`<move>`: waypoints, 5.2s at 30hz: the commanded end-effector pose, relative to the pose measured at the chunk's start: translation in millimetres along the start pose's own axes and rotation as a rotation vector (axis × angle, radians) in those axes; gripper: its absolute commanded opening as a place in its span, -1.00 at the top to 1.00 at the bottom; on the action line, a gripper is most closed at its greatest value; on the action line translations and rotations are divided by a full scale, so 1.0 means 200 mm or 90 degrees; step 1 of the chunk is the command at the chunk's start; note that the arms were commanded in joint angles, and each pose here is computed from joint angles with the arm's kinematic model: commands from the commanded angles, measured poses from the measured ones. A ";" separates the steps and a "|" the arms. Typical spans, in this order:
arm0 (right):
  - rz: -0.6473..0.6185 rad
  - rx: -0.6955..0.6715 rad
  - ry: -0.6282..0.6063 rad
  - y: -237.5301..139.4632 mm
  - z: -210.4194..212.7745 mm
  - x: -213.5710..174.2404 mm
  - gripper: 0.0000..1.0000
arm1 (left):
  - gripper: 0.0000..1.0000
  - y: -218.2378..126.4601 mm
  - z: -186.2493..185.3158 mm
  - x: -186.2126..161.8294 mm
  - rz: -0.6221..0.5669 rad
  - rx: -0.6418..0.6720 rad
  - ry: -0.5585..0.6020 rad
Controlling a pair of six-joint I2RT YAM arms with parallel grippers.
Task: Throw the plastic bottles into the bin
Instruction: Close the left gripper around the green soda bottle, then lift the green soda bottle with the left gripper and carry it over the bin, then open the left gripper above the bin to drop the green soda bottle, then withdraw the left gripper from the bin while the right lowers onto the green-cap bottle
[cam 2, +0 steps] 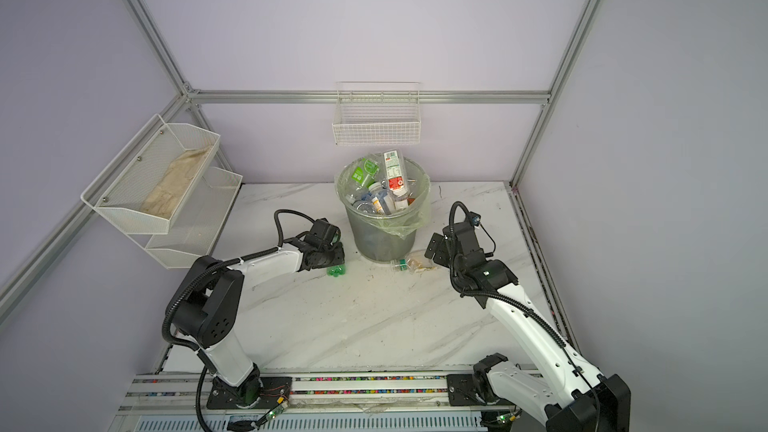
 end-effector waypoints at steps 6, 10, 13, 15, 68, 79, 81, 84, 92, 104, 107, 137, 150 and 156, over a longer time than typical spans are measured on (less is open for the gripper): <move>-0.001 0.015 0.007 -0.04 -0.02 0.00 -0.95 | 0.31 -0.51 0.00 0.30 -0.221 -0.026 0.000; 0.002 0.021 0.010 -0.04 -0.02 -0.01 -0.95 | 0.34 -0.77 -0.01 0.38 -0.311 -0.049 0.004; 0.003 0.025 0.011 -0.05 -0.02 -0.01 -0.95 | 0.34 -0.95 -0.05 0.43 -0.372 -0.064 0.022; 0.004 0.027 0.012 -0.05 -0.02 -0.02 -0.95 | 0.35 -1.07 -0.08 0.47 -0.412 -0.074 0.043; -0.006 0.076 0.029 -0.20 -0.03 0.00 -0.95 | -1.00 -1.38 -0.69 1.01 -0.478 -0.192 0.335; 0.011 0.075 0.032 -0.17 -0.01 -0.01 -0.95 | -1.00 -1.58 -0.59 0.92 -0.534 -0.202 0.320; 0.019 0.074 0.037 -0.16 -0.01 -0.02 -0.95 | -1.00 -1.60 -0.58 0.89 -0.538 -0.205 0.317; 0.030 0.072 0.043 -0.14 -0.01 -0.03 -0.95 | -1.00 -1.64 -0.54 0.85 -0.544 -0.206 0.312; 0.066 0.069 0.084 -0.09 0.01 -0.06 -0.95 | -1.00 -1.70 -0.41 0.68 -0.548 -0.207 0.293; 0.136 0.028 0.190 0.06 0.04 -0.12 -0.95 | -1.00 -1.56 -0.19 0.38 -0.504 -0.168 0.246; 0.151 0.036 0.221 0.08 0.06 -0.12 -0.95 | -1.00 -1.54 -0.15 0.32 -0.498 -0.160 0.237; 0.300 -0.081 0.542 0.46 -0.04 -0.21 -0.95 | -1.00 -1.47 0.06 0.03 -0.454 -0.158 0.166; 0.322 -0.122 0.581 0.62 -0.04 -0.23 -0.95 | -1.00 -1.44 0.14 -0.10 -0.432 -0.172 0.125; 0.334 -0.151 0.600 0.72 -0.04 -0.26 -0.95 | -1.00 -1.43 0.16 -0.13 -0.426 -0.171 0.118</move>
Point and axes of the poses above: each gripper's point midway between its finger pads, its own y axis out along the fingers, its own z axis along the line the jaws close on, x = y × z, the point moved 6 cm from there along -y, back along the fingers, and after that the axes turned 8 degrees about y, right-handed, at the moved point
